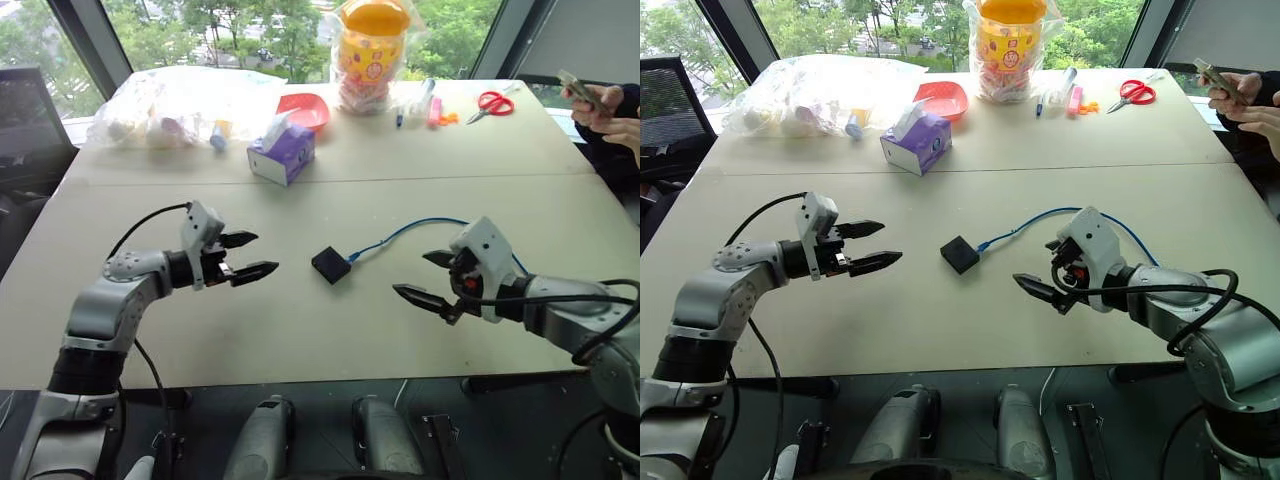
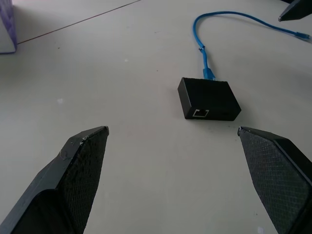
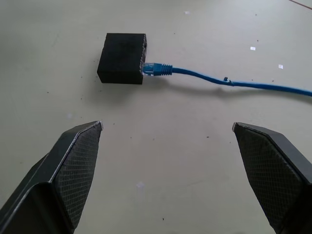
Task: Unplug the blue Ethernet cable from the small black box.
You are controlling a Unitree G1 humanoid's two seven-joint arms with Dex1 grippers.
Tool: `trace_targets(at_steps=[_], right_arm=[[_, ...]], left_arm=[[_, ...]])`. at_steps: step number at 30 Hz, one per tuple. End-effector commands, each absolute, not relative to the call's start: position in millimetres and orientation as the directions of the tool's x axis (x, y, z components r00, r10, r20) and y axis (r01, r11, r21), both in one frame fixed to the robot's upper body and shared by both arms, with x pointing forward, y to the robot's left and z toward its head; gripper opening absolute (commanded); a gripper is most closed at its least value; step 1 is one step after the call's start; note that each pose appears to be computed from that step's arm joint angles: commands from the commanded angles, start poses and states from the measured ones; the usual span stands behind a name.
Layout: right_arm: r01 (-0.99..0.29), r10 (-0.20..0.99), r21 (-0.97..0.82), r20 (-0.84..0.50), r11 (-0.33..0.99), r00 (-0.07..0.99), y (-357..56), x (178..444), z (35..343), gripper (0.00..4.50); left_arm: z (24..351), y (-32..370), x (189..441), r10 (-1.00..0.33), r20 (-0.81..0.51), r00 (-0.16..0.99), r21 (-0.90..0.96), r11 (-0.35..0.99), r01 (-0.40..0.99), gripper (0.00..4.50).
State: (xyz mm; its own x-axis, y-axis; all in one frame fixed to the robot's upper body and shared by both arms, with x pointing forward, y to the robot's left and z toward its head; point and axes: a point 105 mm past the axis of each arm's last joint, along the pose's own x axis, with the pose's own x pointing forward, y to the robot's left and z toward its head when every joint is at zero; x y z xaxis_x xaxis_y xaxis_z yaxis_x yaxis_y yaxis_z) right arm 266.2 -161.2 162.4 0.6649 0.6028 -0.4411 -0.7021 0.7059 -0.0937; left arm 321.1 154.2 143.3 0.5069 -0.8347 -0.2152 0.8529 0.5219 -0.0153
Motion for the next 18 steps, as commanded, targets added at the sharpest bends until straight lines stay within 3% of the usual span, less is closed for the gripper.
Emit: trace_targets(at_steps=[1, 18], right_arm=[[-0.721, 0.62, -0.117, -0.429, 0.683, 0.657, -160.5, 265.9, 174.6, 4.5], [-0.772, 0.612, -0.215, -0.5, 0.598, 0.613, -156.8, 281.2, 197.1, 4.5]], left_arm=[[151.3, 152.2, 317.5, -0.856, -0.229, 0.464, -0.001, 0.477, 0.879, 4.43], [157.6, 166.8, 314.9, -0.854, -0.283, 0.436, 0.005, 0.453, 0.892, 4.43]])
